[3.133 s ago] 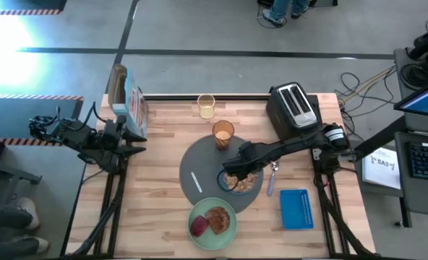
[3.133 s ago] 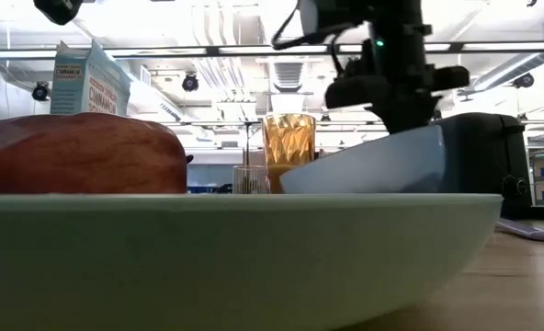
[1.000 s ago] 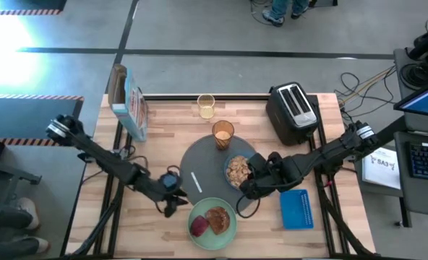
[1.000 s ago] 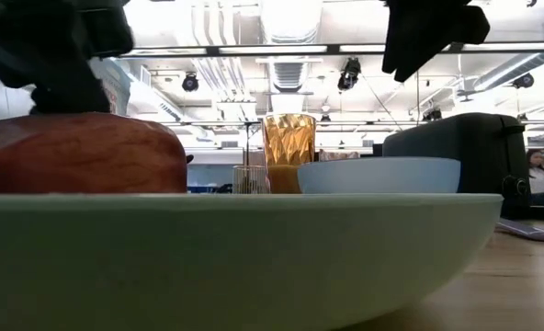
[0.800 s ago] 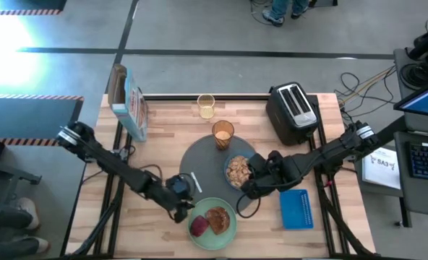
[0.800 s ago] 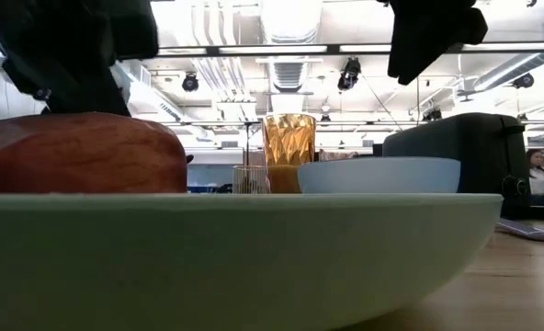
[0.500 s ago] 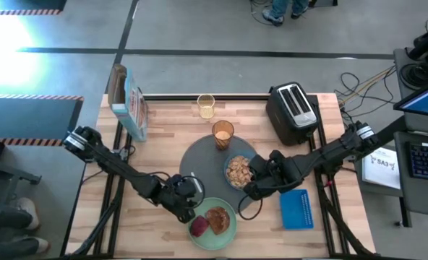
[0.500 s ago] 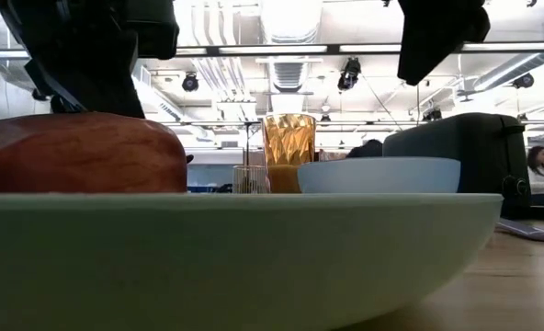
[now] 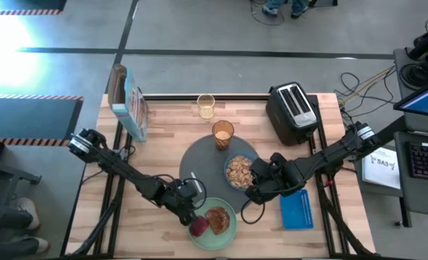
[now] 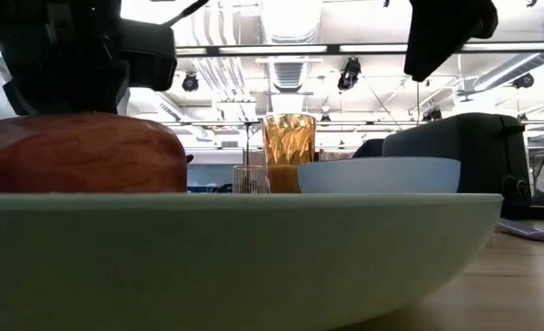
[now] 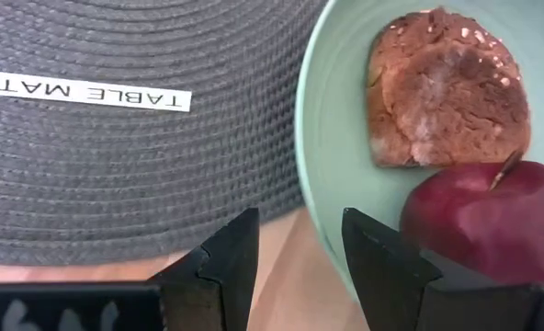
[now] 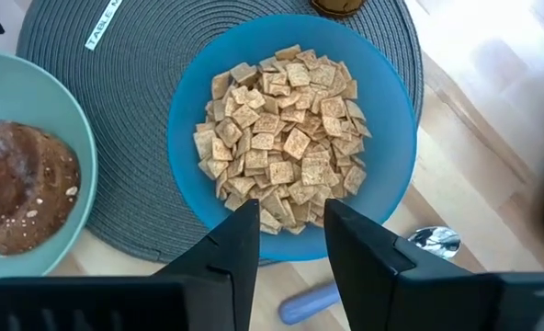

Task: Arrange a breakfast setting
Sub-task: Move the green plate to the left side of the blue bowl

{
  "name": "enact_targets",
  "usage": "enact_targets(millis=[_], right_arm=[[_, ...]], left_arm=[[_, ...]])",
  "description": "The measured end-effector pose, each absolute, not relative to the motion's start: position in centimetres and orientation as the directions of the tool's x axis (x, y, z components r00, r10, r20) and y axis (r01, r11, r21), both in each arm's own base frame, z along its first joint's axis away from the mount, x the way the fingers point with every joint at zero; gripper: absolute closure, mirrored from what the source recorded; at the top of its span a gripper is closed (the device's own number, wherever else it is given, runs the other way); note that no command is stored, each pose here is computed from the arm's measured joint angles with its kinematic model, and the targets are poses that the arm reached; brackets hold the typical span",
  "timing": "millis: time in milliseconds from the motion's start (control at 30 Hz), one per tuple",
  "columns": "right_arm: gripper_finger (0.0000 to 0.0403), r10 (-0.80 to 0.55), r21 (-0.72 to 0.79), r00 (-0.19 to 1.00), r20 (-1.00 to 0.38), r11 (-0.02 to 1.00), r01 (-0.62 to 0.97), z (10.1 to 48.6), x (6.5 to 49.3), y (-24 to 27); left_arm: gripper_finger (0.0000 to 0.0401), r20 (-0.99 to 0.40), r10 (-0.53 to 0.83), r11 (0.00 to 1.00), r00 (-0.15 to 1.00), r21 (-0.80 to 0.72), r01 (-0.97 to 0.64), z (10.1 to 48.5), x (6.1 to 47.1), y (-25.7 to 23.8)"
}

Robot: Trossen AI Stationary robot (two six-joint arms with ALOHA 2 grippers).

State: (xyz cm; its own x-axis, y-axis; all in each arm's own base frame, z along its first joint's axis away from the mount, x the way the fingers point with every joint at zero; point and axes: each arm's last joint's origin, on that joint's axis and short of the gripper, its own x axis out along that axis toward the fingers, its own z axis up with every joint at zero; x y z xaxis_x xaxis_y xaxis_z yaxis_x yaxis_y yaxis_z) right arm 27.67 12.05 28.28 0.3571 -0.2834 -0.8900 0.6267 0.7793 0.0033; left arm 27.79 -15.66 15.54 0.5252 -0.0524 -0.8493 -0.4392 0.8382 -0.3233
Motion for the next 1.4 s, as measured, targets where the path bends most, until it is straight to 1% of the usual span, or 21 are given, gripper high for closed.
enact_targets(millis=[267,400,533,933,1200,1400], right_arm=[[0.0292,-0.300,-0.003,0.367,-0.880,0.778,0.629,28.3,27.7,12.1],[0.0292,-0.300,-0.003,0.368,-0.880,0.778,0.628,28.3,27.7,12.1],[0.0292,-0.301,-0.004,0.368,-0.880,0.779,0.628,28.3,27.7,12.1],[0.0296,-0.301,-0.009,0.367,-0.880,0.784,0.620,28.3,27.7,12.1],[0.0300,-0.301,-0.015,0.366,-0.880,0.790,0.613,28.3,27.7,12.1],[0.0300,-0.301,-0.016,0.366,-0.880,0.790,0.613,28.3,27.7,12.1]], left_arm=[[0.0261,-0.850,-0.077,0.837,0.521,-0.339,-0.429,15.4,27.9,-15.8],[0.0273,-0.854,-0.112,0.830,0.507,-0.361,-0.425,15.4,27.9,-15.9],[0.0298,-0.856,-0.136,0.819,0.499,-0.380,-0.429,15.4,27.9,-16.0],[0.0395,-0.843,-0.150,0.804,0.516,-0.408,-0.433,15.5,28.2,-15.9],[0.0400,-0.844,-0.131,0.809,0.520,-0.394,-0.436,15.5,28.5,-15.3],[0.0401,-0.856,-0.091,0.824,0.509,-0.352,-0.445,15.4,29.2,-13.4]])
